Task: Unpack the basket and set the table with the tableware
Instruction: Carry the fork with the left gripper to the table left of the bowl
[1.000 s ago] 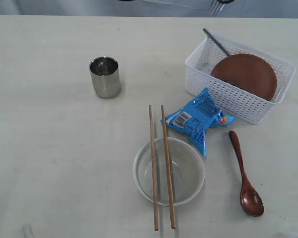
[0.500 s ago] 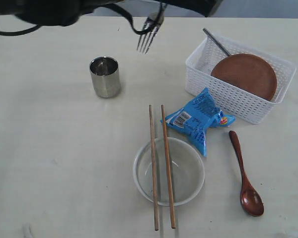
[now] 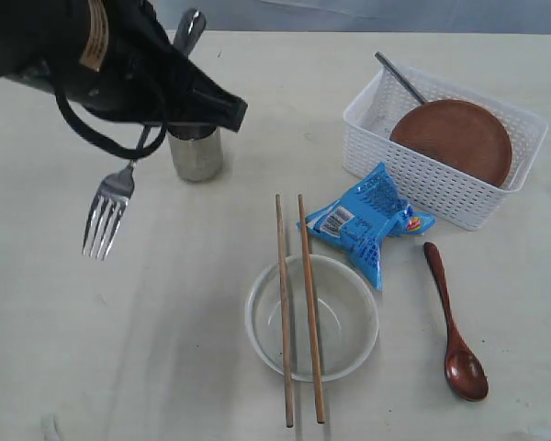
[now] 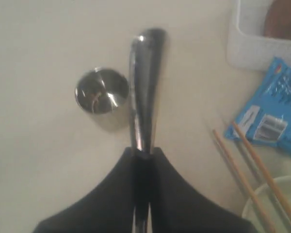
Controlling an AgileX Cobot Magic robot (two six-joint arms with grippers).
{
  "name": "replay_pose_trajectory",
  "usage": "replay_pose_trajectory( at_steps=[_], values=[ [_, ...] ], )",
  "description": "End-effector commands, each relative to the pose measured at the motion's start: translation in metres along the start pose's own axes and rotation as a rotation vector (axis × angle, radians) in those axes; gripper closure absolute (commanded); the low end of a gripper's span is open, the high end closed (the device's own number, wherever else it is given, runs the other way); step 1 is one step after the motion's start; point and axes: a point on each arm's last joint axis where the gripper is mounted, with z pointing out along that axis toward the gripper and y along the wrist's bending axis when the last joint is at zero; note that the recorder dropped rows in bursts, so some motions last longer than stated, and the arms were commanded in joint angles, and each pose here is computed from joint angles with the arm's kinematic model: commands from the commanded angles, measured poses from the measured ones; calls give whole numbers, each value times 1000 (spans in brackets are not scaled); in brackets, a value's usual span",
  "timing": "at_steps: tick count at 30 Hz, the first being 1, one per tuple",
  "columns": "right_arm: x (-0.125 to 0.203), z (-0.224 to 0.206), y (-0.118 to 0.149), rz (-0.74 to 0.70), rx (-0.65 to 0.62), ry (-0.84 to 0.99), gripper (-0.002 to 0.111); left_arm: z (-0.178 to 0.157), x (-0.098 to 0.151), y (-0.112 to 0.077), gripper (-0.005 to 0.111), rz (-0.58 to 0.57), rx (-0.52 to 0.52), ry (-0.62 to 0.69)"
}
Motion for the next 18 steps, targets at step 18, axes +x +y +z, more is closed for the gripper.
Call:
replay_pose_trajectory(
  at_steps=[18],
  values=[
    [-1,-2,4,45,-40,-19,108,59,92,-14,107,-316,189,198]
  ],
)
